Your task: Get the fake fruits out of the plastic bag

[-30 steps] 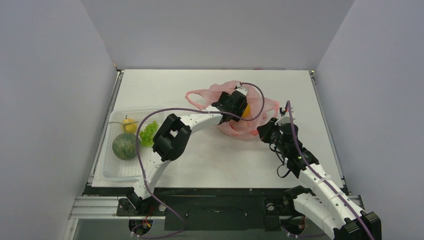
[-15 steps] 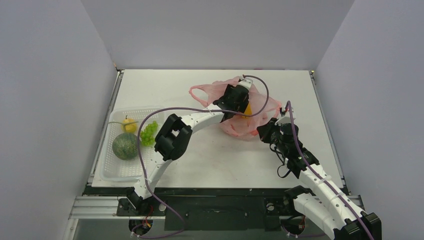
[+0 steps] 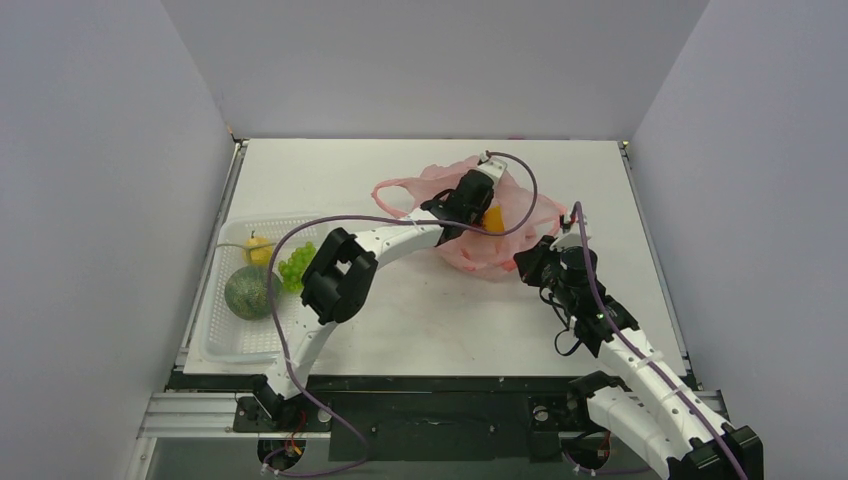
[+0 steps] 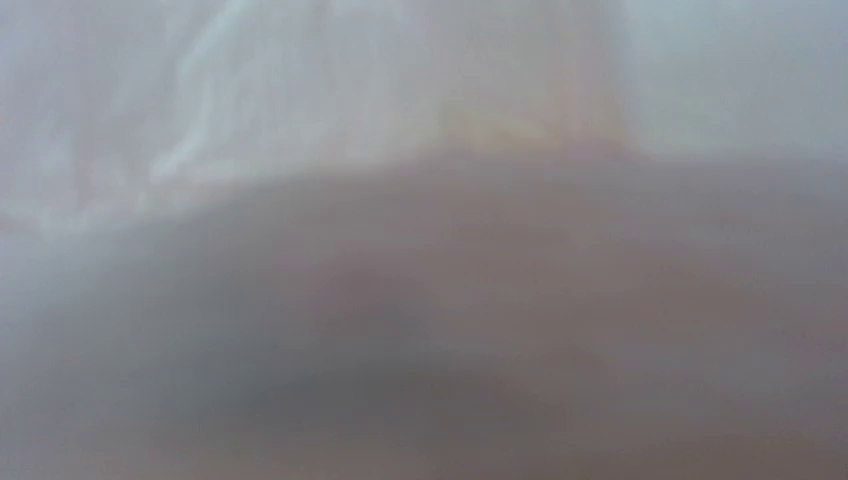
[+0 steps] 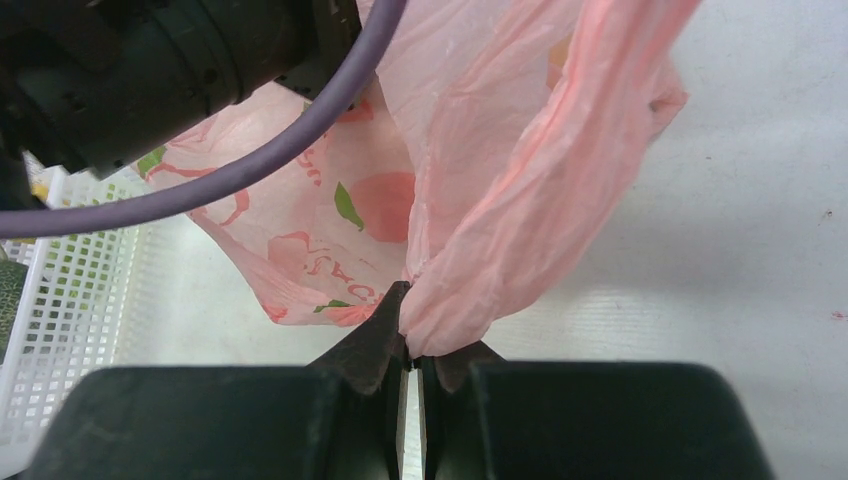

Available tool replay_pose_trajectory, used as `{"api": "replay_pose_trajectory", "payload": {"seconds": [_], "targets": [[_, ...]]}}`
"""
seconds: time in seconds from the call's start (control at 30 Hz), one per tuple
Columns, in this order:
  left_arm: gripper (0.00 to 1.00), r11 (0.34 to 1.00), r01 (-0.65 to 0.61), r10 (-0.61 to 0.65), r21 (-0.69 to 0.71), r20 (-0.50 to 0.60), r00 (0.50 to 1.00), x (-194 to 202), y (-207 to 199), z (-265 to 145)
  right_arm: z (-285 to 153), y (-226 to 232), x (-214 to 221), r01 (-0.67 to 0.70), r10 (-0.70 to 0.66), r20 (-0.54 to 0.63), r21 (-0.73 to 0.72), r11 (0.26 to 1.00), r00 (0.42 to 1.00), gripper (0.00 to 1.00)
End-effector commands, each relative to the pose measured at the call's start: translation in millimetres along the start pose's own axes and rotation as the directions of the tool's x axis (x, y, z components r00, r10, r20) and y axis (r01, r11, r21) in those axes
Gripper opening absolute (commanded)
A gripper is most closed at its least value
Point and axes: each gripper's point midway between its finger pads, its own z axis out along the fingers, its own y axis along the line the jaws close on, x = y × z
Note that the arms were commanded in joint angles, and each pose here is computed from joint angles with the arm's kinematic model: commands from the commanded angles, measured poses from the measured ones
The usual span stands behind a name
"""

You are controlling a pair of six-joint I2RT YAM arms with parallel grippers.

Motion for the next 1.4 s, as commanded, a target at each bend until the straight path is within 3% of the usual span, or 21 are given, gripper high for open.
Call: {"api": "replay_pose_trajectory", "payload": {"seconds": [0.0,0.37,0.53,0.63,0.77,0.87,1.13,1.27,1.37], "targets": [[0.0,0.995,0.034,-0.036,0.09,0.021,0.999,-31,-4,-49,1,7,-23,0.007,-0.006,0.066,-0.007,1.0,0.998,0.0],[0.0,0.906,0.212,-0.193,0.367,-0.086,0.977,-36,-31,-134,0,-13,-22,-0.006,-0.002,0.095,0.078,0.997,0.995,0.0],[0.0,0.848,0.292,-0.288,0.443,-0.078,0.955,-53,-19,-164,5,-18,-21,0.003,-0.012,0.089,0.101,0.995,0.996,0.0],[0.0,0.786,0.382,-0.401,0.485,-0.071,0.914,-66,7,-185,11,-18,-20,0.013,-0.02,0.072,0.103,0.995,0.997,0.0],[0.0,0.652,0.446,-0.513,0.613,-0.077,0.855,-88,29,-215,14,-16,-20,0.018,-0.024,0.061,0.098,0.995,0.998,0.0],[0.0,0.604,0.439,-0.515,0.665,-0.094,0.852,-91,37,-238,15,-18,-20,0.017,-0.023,0.058,0.102,0.995,0.998,0.0],[0.0,0.702,0.462,-0.527,0.542,-0.04,0.849,-75,94,-248,18,-10,-14,0.041,-0.043,0.025,0.06,0.997,0.999,0.0],[0.16,0.714,0.478,-0.526,0.512,-0.059,0.849,-61,77,-218,17,-5,-13,0.033,-0.034,0.014,0.042,0.999,0.999,0.0],[0.38,0.786,0.424,-0.455,0.45,-0.044,0.89,-51,40,-187,17,-6,-11,0.021,-0.022,0.01,0.043,0.999,1.0,0.03]]}}
